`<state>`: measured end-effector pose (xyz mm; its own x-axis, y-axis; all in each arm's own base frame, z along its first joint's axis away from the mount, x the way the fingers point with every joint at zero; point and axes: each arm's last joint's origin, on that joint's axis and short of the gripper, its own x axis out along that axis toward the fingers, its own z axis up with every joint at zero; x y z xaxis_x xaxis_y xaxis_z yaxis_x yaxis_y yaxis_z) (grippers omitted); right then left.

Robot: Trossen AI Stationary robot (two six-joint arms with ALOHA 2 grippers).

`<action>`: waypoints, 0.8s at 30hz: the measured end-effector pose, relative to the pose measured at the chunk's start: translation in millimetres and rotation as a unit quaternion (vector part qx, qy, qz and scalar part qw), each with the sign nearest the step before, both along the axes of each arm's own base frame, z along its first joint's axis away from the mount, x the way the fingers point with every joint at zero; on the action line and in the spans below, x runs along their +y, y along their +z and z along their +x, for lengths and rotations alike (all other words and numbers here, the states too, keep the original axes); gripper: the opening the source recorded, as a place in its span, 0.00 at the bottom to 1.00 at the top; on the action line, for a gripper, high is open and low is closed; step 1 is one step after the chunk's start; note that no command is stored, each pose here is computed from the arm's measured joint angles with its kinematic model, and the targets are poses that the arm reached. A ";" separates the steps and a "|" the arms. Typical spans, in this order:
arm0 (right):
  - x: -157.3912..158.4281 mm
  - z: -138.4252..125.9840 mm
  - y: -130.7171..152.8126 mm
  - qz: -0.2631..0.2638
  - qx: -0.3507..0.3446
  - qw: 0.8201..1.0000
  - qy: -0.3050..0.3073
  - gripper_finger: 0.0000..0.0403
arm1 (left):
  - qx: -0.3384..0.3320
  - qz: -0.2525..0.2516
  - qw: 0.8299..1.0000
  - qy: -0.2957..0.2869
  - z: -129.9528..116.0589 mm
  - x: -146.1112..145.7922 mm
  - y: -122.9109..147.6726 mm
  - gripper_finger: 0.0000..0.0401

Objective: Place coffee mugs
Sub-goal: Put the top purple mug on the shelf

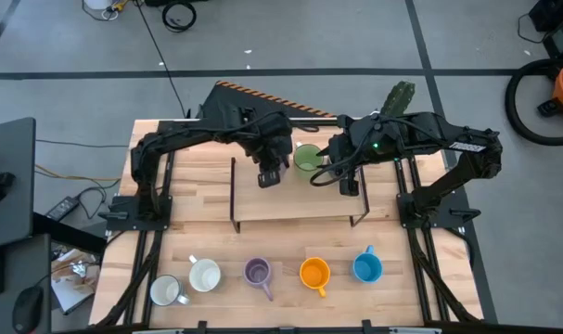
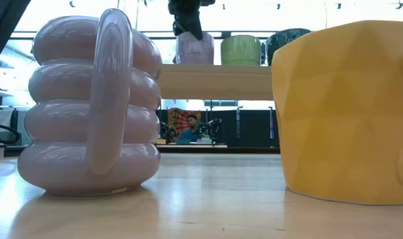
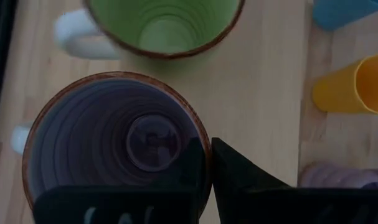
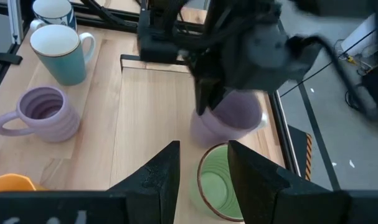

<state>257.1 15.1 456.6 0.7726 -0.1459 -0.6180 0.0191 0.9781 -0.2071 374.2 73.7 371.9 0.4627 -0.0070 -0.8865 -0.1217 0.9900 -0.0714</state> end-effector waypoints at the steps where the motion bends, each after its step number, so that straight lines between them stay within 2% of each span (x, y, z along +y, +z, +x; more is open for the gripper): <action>1: 0.0 0.0 0.0 0.001 0.000 1.000 0.000 0.35 | 0.003 0.000 1.000 -0.001 1.1 0.2 -1.9 0.06; 24: 0.3 -0.1 0.1 0.002 0.000 1.000 0.001 0.35 | -0.024 0.006 1.000 -0.012 14.6 2.8 -8.0 0.07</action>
<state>257.0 15.4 456.7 0.7728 -0.1423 -0.6185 0.0172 0.9789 -0.2037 388.8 76.5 363.8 0.5047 -0.0083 -0.8633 -0.0945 0.9934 -0.0648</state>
